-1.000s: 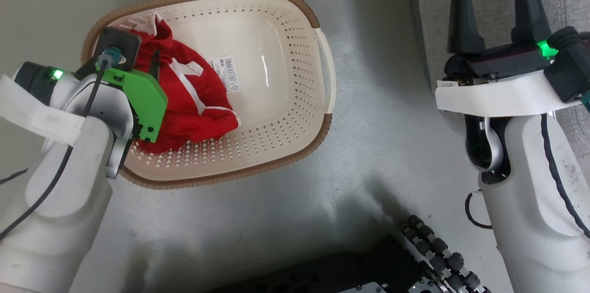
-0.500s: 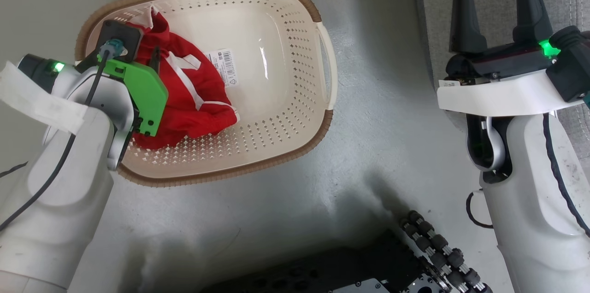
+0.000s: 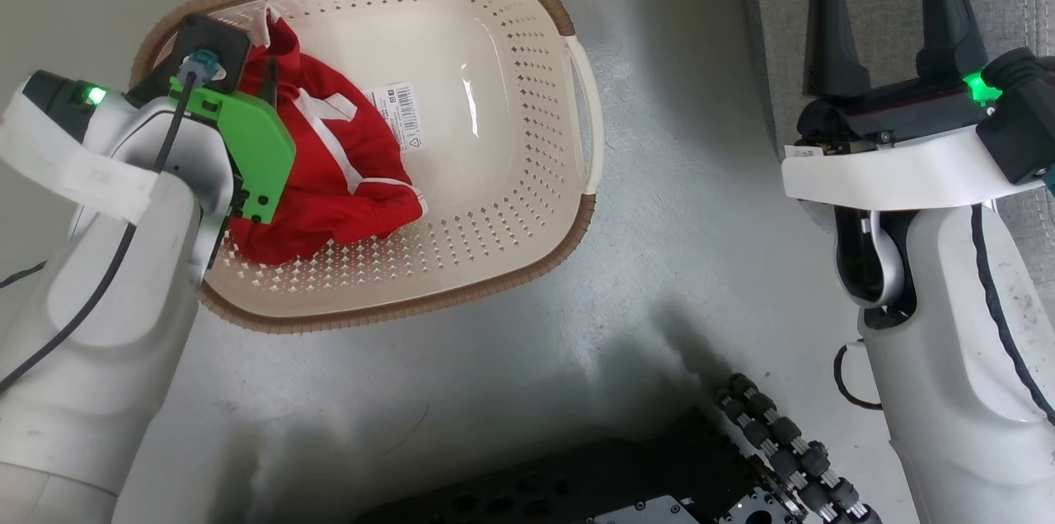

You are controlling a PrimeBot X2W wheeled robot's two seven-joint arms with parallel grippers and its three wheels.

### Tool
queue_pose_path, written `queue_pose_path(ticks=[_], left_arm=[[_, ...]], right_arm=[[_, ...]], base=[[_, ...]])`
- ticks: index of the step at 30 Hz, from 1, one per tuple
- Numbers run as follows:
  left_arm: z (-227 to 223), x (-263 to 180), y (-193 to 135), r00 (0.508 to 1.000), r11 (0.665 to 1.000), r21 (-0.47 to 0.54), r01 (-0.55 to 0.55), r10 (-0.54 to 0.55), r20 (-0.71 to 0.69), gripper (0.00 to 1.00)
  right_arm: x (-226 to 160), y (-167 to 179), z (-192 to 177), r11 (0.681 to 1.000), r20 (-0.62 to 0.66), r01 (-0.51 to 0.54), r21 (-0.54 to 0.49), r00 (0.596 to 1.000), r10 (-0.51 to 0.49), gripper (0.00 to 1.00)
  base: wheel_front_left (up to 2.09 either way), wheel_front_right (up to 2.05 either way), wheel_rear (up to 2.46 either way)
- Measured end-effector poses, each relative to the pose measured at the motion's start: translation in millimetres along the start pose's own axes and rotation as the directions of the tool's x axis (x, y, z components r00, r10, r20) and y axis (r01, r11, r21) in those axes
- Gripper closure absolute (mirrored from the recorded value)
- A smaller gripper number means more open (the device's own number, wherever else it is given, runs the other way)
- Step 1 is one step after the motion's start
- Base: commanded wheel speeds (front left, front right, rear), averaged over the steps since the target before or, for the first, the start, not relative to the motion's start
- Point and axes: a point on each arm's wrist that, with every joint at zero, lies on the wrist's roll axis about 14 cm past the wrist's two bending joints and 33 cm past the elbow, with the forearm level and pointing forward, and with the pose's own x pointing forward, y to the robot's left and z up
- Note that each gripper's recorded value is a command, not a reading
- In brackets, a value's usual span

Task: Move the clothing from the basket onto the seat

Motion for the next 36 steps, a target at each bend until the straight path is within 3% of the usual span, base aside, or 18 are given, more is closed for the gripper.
queue_pose_path(ticks=[34,36], left_arm=[[-16.9,14.0,-10.2,0.997,0.998,0.058,0.027,-0.023,-0.07,0.0],[-16.1,15.1,-9.8,0.998,0.996,0.087,0.026,-0.021,-0.065,0.11]], right_arm=[[-3.3,0.9,-15.4,1.0,-0.036,-0.002,0.009,0.999,0.003,0.0],[-3.9,1.0,-16.3,1.0,-0.039,-0.003,0.01,0.999,0.003,0.0]], base=[[0.0,0.0,0.0],[0.0,0.0,0.0]])
